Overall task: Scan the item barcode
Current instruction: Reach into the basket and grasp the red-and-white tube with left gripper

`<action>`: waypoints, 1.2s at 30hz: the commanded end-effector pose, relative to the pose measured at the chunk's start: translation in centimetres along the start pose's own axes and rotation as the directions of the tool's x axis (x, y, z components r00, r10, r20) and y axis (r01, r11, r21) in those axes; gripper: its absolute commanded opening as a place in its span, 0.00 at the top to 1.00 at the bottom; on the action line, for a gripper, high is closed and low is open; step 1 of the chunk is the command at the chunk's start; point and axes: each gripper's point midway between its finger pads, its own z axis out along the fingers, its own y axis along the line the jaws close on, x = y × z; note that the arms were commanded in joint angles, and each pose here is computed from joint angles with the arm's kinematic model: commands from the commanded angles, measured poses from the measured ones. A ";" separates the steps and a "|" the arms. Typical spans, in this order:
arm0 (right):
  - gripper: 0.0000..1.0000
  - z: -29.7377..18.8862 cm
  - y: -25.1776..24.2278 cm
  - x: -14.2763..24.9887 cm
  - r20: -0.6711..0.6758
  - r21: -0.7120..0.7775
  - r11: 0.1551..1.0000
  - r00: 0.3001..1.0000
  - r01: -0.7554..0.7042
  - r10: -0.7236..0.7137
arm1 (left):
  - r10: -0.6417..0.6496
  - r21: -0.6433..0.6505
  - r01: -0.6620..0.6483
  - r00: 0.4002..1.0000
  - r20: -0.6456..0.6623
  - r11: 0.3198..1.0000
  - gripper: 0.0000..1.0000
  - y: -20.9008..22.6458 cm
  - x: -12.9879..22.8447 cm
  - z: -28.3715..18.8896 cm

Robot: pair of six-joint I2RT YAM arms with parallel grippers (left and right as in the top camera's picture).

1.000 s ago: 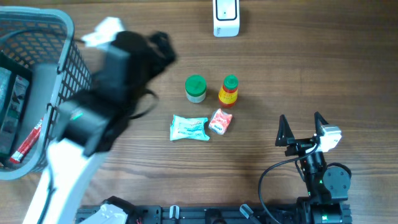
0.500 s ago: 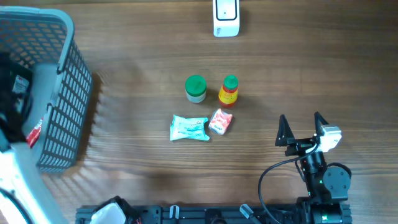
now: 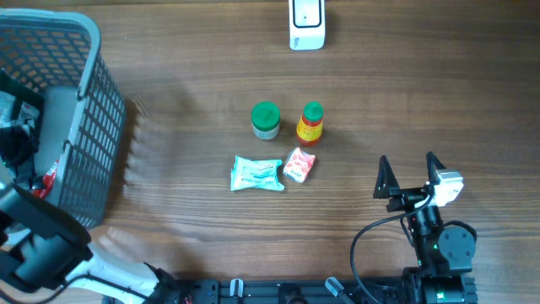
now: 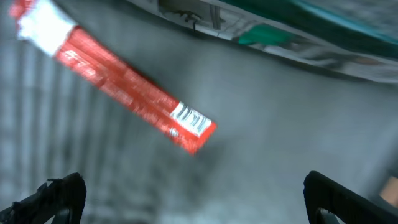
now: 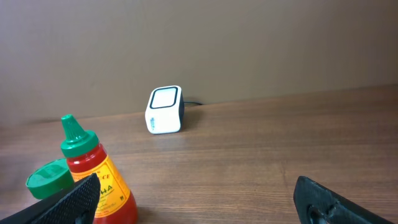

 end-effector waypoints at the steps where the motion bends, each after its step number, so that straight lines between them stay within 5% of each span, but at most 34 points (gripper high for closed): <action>1: 0.00 0.0 -0.1 -0.1 0.006 0.007 1.000 1.000 0.013 -0.013 | -0.024 -0.055 0.026 0.999 0.038 0.998 0.00 0.3 -1.2 2.4; 6: 0.00 0.0 -0.1 -0.1 0.007 0.007 1.000 1.000 0.013 -0.013 | -0.012 -0.135 0.031 0.990 0.142 0.990 0.00 1.5 -3.2 3.3; 22: 0.00 0.0 -0.1 -0.1 0.006 0.007 1.000 1.000 0.013 -0.013 | -0.084 -0.260 0.115 0.988 0.130 0.959 0.01 6.6 -0.6 10.8; 25: 0.00 0.0 -0.1 -0.1 0.006 0.007 1.000 1.000 0.013 -0.013 | -0.052 -0.275 0.092 0.987 0.151 0.957 0.30 7.4 -0.7 11.5; 30: 0.00 0.0 -0.1 -0.1 0.006 0.007 1.000 1.000 0.013 -0.013 | 0.019 -0.286 0.026 0.988 0.155 0.958 0.96 8.3 -0.4 12.6; 36: 0.00 0.0 -0.1 -0.1 0.006 0.007 1.000 1.000 0.013 -0.013 | 0.019 -0.278 0.025 0.988 0.156 0.960 0.96 8.2 -0.3 12.7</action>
